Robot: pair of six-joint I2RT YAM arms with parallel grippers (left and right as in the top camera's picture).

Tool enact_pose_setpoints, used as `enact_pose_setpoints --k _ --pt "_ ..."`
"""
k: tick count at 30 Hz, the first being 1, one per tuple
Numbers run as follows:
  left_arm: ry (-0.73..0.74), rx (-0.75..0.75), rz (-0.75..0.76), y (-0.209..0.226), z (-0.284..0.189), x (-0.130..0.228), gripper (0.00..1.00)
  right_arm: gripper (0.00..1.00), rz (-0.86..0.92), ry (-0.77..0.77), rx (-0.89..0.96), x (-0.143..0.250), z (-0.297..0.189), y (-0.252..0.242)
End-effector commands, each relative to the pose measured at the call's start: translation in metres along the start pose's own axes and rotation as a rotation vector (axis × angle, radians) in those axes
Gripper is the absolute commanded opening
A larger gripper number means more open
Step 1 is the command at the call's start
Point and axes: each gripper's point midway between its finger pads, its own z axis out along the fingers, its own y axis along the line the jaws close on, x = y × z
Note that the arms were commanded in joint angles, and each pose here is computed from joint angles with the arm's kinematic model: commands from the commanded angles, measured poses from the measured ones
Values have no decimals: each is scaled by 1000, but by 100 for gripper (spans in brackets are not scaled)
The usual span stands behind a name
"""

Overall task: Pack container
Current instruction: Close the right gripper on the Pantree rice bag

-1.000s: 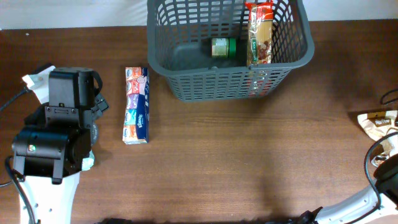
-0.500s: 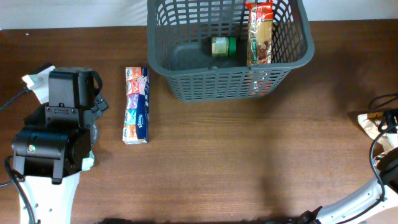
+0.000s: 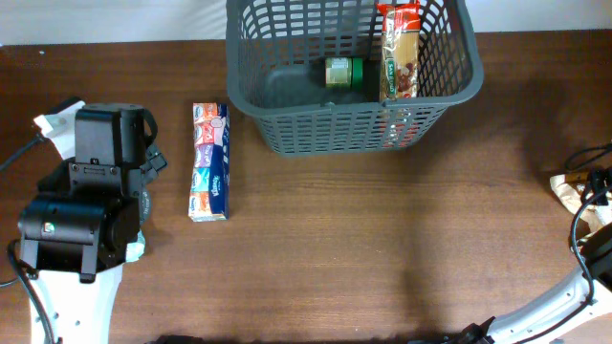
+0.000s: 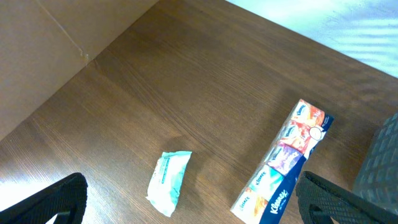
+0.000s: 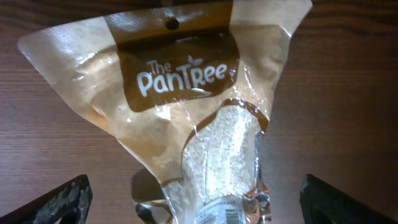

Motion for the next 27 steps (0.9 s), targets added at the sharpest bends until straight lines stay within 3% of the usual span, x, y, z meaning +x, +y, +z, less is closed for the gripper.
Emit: enact_pose_setpoints --k 1,27 --pt "-14 9 -21 2 -4 -4 100 99 9 -30 -43 -5 8 5" --pt "-14 9 -21 2 -4 -4 100 99 94 -6 -97 27 44 -8"
